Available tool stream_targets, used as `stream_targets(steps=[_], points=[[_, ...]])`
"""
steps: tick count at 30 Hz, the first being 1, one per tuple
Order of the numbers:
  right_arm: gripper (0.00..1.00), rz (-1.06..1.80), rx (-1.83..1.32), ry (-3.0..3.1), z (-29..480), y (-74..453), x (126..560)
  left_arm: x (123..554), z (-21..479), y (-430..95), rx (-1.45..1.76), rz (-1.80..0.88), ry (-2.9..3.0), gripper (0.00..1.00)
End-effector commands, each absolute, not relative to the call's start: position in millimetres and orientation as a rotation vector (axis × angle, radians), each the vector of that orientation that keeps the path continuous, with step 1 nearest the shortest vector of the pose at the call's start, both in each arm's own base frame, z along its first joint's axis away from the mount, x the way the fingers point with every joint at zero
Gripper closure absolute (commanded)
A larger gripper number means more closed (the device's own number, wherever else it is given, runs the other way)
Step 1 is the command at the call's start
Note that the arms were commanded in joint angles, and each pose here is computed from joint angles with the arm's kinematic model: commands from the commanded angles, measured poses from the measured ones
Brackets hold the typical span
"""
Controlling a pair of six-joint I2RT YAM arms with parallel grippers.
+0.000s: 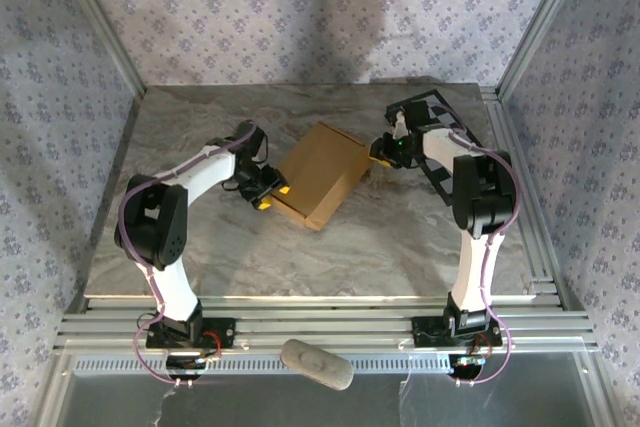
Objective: Fold the paper box
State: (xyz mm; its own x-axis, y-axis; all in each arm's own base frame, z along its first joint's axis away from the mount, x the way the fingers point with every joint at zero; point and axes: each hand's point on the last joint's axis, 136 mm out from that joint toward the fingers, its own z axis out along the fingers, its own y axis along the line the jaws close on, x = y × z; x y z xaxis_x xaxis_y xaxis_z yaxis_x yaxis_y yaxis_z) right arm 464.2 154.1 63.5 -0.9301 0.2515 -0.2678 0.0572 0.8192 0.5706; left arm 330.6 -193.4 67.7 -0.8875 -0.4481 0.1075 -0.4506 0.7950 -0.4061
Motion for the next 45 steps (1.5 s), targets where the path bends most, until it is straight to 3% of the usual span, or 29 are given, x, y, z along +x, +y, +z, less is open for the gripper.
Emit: stream_targets(steps=[1,8,12,17,22,29,45], points=[[0.64,0.825,0.335,2.645,83.0,142.8,456.7,330.7,95.6,-192.7,0.776,0.723,-2.97,0.43],[0.64,0.836,0.46,2.634,100.2,138.1,431.6,346.2,111.9,-172.0,0.847,0.743,-3.009,0.38],[0.78,0.943,0.542,2.678,92.9,160.3,382.3,367.8,110.5,-151.3,0.882,0.723,-3.057,0.42],[0.88,1.06,0.334,2.862,80.6,223.5,296.6,381.5,85.7,-133.1,0.882,0.631,-3.052,0.44],[0.9,1.032,0.102,2.959,72.5,253.5,252.0,393.1,67.7,-122.1,0.95,0.636,-3.032,0.44],[0.9,1.027,0.002,2.978,69.5,278.3,261.0,393.6,46.1,-123.4,0.935,0.602,-2.997,0.5],[0.92,1.032,-0.049,2.961,51.2,321.2,269.6,370.9,30.3,-132.2,0.926,0.614,-2.967,0.52]])
